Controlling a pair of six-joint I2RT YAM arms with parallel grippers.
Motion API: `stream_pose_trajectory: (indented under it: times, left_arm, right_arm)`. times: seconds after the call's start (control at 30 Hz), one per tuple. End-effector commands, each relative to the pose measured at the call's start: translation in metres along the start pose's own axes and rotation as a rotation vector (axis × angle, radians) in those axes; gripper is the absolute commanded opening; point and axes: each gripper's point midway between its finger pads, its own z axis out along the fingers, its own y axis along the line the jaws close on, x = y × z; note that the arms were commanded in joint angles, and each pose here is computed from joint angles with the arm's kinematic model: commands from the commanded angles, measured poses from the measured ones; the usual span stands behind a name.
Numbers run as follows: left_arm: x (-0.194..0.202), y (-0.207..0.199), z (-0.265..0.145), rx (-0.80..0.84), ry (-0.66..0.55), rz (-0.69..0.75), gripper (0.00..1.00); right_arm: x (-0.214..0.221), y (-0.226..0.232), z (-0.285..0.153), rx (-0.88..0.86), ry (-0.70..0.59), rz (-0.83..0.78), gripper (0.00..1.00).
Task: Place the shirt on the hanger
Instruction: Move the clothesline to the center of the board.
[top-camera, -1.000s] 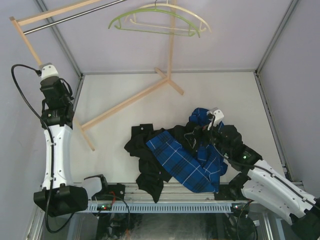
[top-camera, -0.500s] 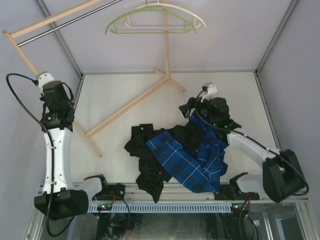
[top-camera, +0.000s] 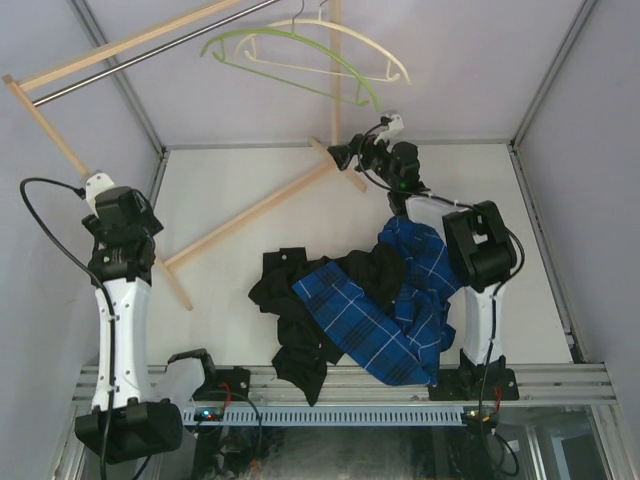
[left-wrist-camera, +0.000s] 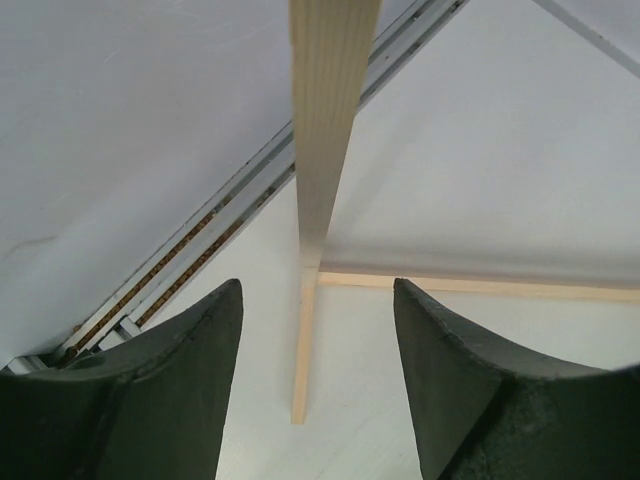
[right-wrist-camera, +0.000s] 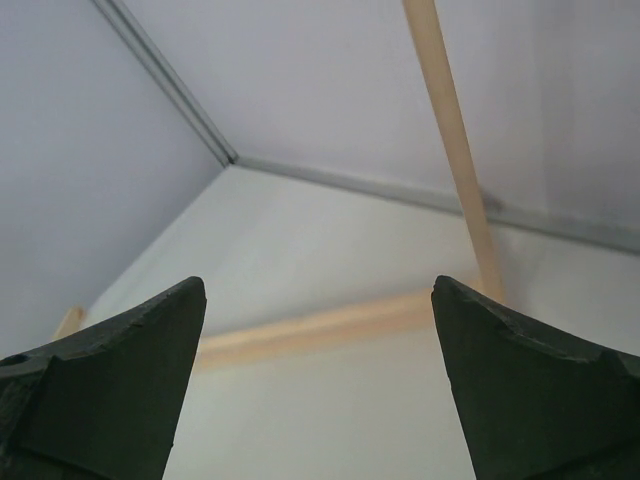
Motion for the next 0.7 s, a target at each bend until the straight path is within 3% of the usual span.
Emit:
stream_pose_trajectory:
  times: [0.0, 0.33, 0.67]
  left_arm:
    - [0.0, 0.002, -0.008, 0.025, -0.041, -0.043, 0.67]
    - [-0.003, 0.004, -0.014, 0.034, -0.061, -0.053, 0.69]
    - [-0.004, 0.005, -0.017, 0.035, -0.074, -0.055, 0.69]
  right_arm:
    - [-0.049, 0.008, 0.03, -0.148, -0.18, 0.04, 0.94]
    - [-0.049, -0.045, 0.079, -0.081, -0.205, 0.141, 0.88]
    - [-0.033, -0.05, 0.118, -0.058, -0.159, 0.143, 0.79]
